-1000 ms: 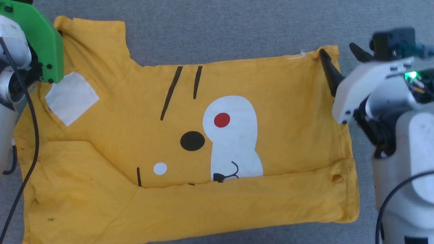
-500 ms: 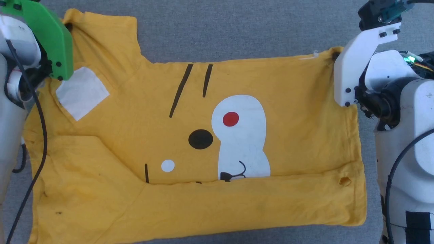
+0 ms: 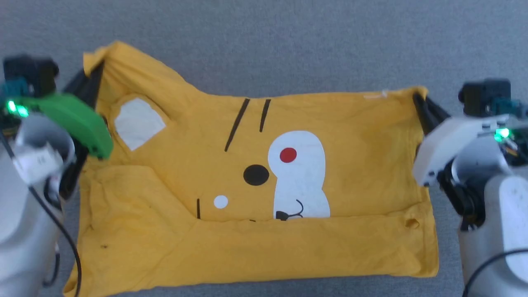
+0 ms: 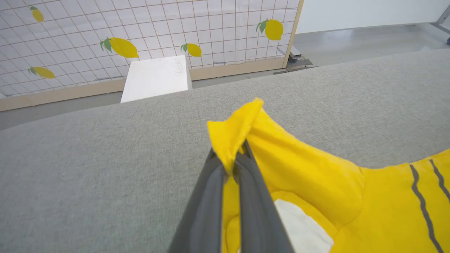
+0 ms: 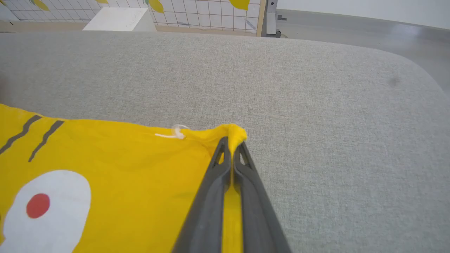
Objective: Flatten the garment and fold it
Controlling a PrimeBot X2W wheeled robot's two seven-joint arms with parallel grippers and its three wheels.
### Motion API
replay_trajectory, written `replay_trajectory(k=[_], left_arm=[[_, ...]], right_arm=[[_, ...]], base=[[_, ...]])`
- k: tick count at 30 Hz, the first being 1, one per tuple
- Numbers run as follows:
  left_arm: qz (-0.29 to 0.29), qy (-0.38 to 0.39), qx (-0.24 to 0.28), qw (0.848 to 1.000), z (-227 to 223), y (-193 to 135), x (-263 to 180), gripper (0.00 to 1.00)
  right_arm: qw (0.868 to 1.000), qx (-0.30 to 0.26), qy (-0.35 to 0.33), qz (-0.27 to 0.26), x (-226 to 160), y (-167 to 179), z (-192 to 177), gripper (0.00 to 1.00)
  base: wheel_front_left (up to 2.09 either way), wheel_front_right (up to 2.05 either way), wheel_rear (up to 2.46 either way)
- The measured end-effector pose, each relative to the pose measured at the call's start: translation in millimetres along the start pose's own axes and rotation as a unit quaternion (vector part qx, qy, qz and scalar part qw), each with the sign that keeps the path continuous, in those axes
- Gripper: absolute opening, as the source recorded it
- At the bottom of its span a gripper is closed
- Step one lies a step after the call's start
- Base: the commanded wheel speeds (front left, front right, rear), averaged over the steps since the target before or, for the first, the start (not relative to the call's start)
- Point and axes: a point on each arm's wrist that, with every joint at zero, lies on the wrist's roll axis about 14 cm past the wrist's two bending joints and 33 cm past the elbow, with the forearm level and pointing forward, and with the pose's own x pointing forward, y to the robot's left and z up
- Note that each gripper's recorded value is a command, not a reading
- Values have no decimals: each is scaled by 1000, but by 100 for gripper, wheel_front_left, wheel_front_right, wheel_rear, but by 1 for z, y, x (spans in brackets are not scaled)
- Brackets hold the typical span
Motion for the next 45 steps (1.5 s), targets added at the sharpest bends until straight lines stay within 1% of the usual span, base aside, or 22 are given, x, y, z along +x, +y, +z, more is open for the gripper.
replay_trajectory(k=[2,3,6,11,13,20,25,26,27,28,30,33,38,42,45], left_arm=[[11,-9,-9,1000,-2,0,-20,0],[29,-10,-25,999,-8,2,-45,0],[58,1,-50,997,-24,7,-82,0],[75,30,-92,993,-53,-3,-132,0],[82,44,-108,990,-65,-6,-148,0],[93,91,-165,978,-107,-23,-180,0],[76,143,-183,970,-140,-41,-187,0],[77,152,-186,968,-148,-42,-187,20],[79,150,-187,968,-148,-42,-187,96],[81,144,-189,968,-147,-42,-186,100],[85,131,-195,968,-144,-43,-185,100],[89,103,-208,969,-135,-46,-184,100],[122,38,-218,968,-111,-33,-186,100],[141,-40,-189,971,-78,-22,-188,100],[150,-91,-158,972,-52,-14,-187,100]], right_arm=[[1000,10,-10,0,-12,0,-3,0],[1000,18,-15,-3,-26,-1,-8,0],[1000,28,-10,-3,-42,-1,-18,0],[999,35,22,-4,-63,0,-39,0],[998,34,48,-3,-69,1,-52,0],[988,9,154,9,-86,7,-97,0],[978,-1,207,15,-91,10,-121,0],[977,0,210,16,-91,11,-122,41],[978,2,210,17,-90,12,-122,100],[978,7,209,18,-90,13,-122,100],[978,12,205,18,-91,14,-120,100],[983,21,183,13,-93,12,-112,100],[990,53,128,6,-105,8,-96,100],[995,77,61,9,-111,6,-75,100],[995,99,-4,16,-112,7,-55,100]], base=[[0,0,0],[0,0,0],[0,0,0],[0,0,0],[0,0,0],[0,0,0],[0,0,0],[0,0,0],[0,0,0],[0,0,0],[0,0,0],[0,0,0],[0,0,0],[0,0,0],[0,0,0]])
